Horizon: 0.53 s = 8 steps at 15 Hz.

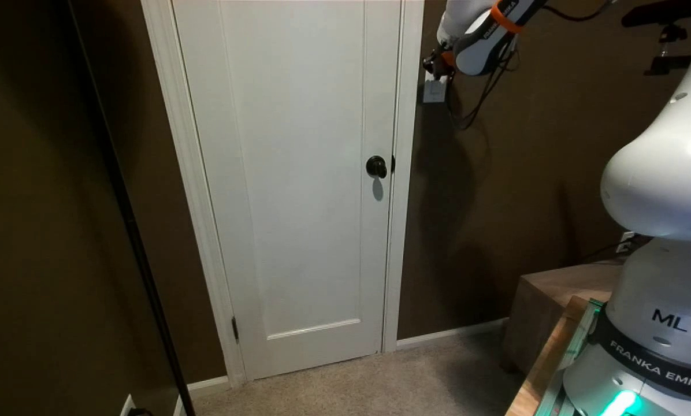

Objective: Flip the switch

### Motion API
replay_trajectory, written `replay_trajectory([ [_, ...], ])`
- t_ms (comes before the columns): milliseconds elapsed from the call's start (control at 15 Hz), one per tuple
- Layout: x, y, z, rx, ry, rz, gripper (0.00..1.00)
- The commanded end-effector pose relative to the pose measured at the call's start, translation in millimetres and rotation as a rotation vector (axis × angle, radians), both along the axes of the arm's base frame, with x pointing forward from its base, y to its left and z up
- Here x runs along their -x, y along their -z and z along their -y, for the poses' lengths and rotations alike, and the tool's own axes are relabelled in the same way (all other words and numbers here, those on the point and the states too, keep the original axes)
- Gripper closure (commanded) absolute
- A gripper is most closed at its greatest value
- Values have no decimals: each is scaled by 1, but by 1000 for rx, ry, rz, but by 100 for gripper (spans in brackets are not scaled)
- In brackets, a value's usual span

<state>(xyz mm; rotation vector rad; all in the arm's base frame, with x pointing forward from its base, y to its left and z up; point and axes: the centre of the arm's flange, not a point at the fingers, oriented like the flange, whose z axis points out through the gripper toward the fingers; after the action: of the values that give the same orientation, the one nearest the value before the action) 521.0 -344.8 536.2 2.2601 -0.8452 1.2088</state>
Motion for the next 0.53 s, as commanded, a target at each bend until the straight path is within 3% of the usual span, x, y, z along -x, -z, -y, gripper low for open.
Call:
replay_trajectory([
  [0,-19,10,10,45,17,10,100],
  [67,-18,12,9,30,17,1,100],
  [267,12,1,-41,-124,-60,-108,100],
  [467,20,-3,-84,-243,-104,-212,100],
])
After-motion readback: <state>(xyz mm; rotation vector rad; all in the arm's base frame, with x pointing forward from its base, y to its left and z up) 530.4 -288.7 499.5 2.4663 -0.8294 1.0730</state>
